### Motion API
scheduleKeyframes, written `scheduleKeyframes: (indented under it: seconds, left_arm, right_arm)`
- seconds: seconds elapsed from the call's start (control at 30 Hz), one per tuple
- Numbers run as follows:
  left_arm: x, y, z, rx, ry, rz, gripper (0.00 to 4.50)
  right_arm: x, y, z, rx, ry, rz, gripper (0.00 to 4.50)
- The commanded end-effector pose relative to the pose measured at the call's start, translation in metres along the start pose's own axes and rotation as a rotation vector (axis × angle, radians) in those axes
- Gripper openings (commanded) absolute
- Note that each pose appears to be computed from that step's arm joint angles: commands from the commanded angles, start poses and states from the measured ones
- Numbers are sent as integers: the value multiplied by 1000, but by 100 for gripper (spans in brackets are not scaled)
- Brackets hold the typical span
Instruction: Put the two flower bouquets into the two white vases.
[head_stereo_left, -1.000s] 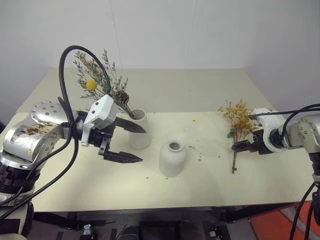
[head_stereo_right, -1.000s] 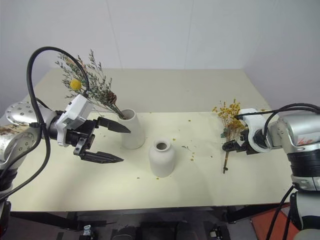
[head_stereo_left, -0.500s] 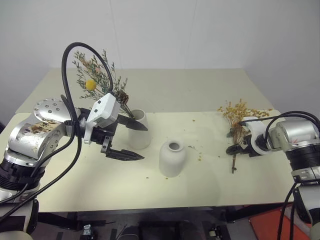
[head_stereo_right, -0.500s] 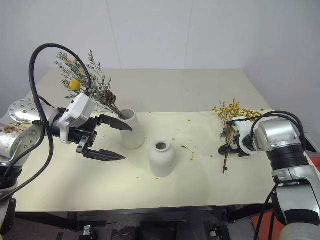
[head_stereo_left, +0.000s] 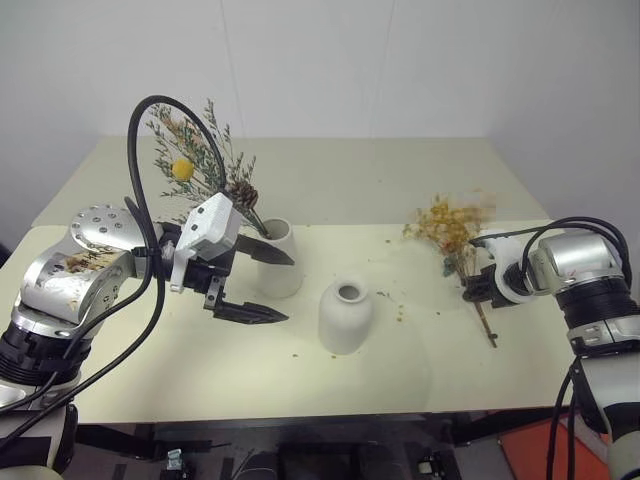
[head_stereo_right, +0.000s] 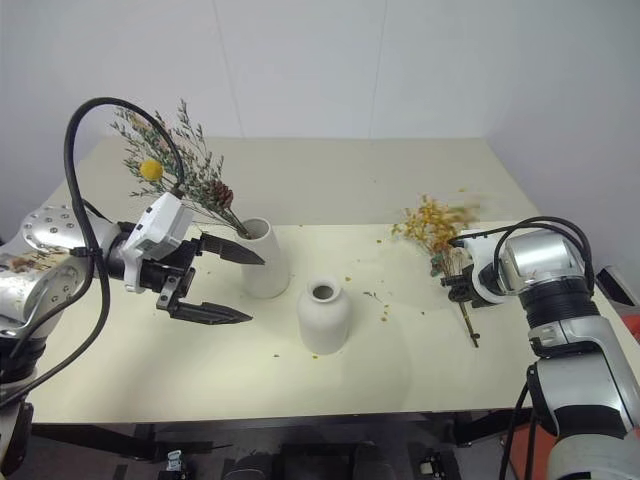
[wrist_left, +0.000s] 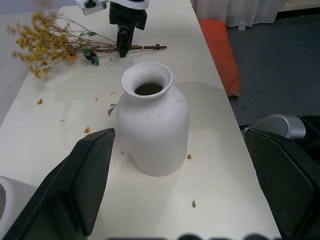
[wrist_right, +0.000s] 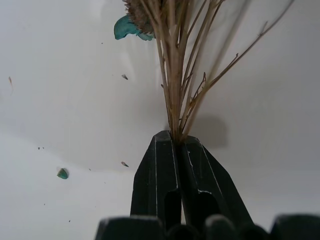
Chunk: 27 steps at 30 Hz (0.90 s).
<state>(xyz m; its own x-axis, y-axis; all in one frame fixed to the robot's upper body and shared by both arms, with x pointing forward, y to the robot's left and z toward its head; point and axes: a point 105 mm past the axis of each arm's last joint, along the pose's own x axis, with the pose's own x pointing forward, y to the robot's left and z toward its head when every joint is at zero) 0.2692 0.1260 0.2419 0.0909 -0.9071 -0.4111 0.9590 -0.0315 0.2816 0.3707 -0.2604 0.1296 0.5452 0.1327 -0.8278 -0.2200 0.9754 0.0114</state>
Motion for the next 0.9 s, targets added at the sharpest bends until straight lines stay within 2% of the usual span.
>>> scheduleKeyframes:
  seconds: [0.03, 0.1, 0.23, 0.33, 0.53, 0.7, 0.8, 0.9]
  left_arm:
    - [-3, 1, 6, 44, -1, 20, 450]
    - [-4, -1, 6, 38, -4, 18, 450]
    - [-4, -4, 4, 18, 4, 13, 450]
    - [-7, -6, -1, -10, 16, 22, 450]
    - [-9, -4, -9, -45, -21, 48, 450]
    - [-10, -4, -14, -66, -20, 63, 450]
    - [-9, -3, -18, -73, -3, 75, 450]
    - [-9, -3, -18, -79, -6, 78, 450]
  right_arm:
    - [-14, 2, 17, 5, -96, 3, 6]
    - [-24, 1, 26, 31, -161, -5, 6]
    - [-57, 0, 54, 65, -426, -58, 6]
    - [-95, 23, 73, -15, -742, -49, 6]
    - [-162, 71, 77, -44, -1283, 69, 6]
    - [-187, 98, 72, 89, -1456, 279, 6]
    - [-199, 119, 57, 52, -1549, 430, 6]
    - [-198, 137, 41, -31, -1555, 522, 6]
